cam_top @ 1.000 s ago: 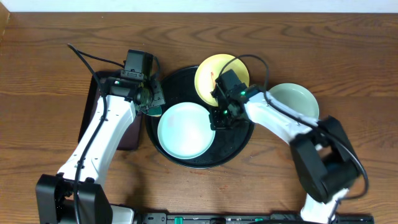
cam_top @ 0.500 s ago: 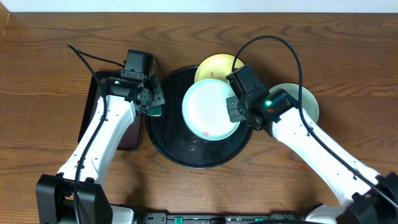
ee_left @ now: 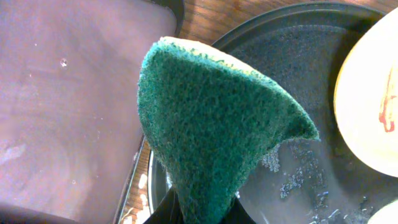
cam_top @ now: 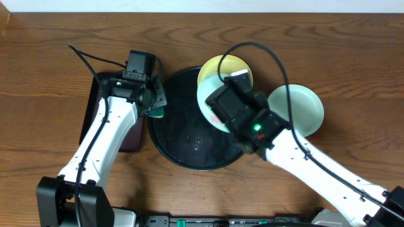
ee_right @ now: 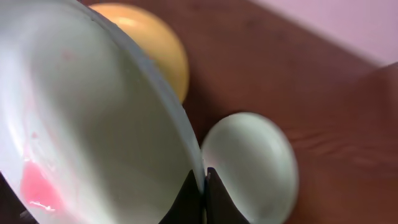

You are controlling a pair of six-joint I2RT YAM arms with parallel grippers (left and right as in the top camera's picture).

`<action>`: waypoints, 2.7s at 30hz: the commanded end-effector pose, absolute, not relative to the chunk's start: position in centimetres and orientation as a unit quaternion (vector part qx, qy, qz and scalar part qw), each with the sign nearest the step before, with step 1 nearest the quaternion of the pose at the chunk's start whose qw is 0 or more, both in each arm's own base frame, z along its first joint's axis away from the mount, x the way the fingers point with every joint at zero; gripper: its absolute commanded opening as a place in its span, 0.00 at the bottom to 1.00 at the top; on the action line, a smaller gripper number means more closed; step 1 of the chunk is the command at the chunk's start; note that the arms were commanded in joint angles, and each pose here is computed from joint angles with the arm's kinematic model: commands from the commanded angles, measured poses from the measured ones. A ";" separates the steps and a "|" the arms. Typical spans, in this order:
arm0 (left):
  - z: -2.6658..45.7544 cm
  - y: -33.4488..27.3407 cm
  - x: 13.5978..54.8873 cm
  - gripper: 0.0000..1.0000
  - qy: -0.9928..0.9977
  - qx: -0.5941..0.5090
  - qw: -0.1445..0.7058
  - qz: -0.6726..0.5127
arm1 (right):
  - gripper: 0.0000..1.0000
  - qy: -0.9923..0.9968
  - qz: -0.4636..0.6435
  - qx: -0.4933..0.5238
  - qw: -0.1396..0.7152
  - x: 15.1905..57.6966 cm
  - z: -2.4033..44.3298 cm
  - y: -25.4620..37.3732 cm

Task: Clean dirty plates on tray and stack at the side
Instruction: 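Lift the blue plate with the right gripper and carry it right, then stack the blue plate onto the first blue plate and release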

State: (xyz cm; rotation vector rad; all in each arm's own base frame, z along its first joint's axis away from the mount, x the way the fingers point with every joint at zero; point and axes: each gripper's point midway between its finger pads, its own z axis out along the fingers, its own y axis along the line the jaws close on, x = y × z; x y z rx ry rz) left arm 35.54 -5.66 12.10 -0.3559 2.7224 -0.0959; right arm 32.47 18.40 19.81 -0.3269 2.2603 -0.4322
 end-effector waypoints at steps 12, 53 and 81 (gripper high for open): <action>12.3 -5.4 35.9 0.07 0.971 -0.126 0.201 -0.028 | 0.01 0.760 -0.340 -0.081 0.548 30.7 28.7 17.5; 12.3 -5.4 35.9 0.07 0.971 -0.125 0.201 -0.028 | 0.01 0.961 0.069 0.205 0.172 34.0 14.5 -1.9; 12.4 -5.4 36.2 0.07 0.970 -0.126 0.206 -0.030 | 0.30 0.955 0.142 0.202 0.162 35.5 8.7 -2.2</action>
